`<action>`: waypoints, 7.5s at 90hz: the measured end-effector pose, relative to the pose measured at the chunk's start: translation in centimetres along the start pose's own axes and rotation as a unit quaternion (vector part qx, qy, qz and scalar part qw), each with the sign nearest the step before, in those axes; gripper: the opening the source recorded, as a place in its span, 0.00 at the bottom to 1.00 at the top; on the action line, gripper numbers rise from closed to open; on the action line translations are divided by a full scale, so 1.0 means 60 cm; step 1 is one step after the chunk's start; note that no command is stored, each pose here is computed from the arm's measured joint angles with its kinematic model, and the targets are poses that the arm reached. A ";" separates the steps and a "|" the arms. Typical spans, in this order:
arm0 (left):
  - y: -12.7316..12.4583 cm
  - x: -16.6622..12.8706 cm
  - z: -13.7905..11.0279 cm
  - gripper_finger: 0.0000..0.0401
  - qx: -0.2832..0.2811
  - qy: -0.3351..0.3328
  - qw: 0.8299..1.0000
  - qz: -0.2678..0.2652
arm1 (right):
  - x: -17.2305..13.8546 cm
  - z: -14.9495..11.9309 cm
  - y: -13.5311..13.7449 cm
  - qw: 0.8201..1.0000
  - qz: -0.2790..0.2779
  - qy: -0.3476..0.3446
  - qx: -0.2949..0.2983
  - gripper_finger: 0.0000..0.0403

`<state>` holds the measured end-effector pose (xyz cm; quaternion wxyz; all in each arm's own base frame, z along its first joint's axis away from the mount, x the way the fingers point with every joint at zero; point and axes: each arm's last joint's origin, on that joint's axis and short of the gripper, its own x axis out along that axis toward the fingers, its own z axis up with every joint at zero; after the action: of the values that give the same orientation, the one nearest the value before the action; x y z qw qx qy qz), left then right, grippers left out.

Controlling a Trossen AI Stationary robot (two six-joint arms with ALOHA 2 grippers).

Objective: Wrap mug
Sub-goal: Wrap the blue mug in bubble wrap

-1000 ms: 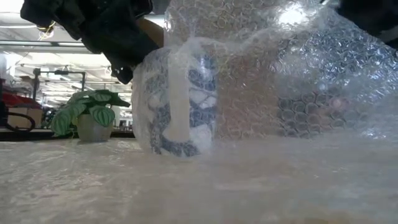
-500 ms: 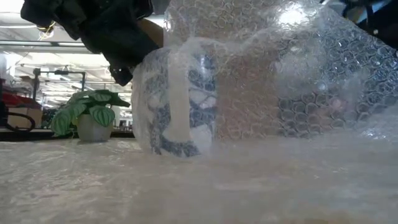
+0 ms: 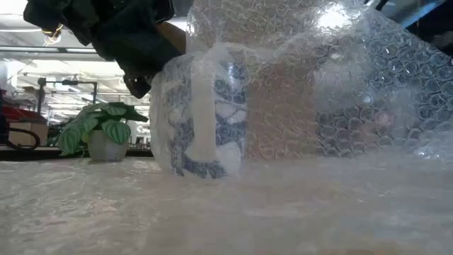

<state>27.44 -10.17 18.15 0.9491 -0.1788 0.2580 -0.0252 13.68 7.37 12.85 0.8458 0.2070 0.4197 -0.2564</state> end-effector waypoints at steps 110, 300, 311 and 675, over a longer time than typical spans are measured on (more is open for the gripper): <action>-0.002 -0.003 0.008 0.03 0.040 -0.018 0.999 -0.008 | -0.065 0.203 0.161 0.933 0.284 -0.183 -0.122 0.00; -0.042 -0.153 0.004 0.03 0.041 -0.045 0.995 0.074 | 0.134 0.354 0.402 0.917 0.193 0.195 -0.289 0.00; -0.050 -0.138 -0.006 0.03 0.036 -0.040 0.996 0.069 | 0.154 0.347 0.400 0.914 0.192 0.215 -0.287 0.00; -0.058 -0.019 -0.064 0.03 0.018 -0.010 0.998 0.056 | -0.012 0.127 0.486 0.957 0.005 0.141 -0.255 0.17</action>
<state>24.67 -14.53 16.86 0.9546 -0.1472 0.2578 0.0255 35.63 26.10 21.62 0.8043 0.0210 0.5845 -0.1048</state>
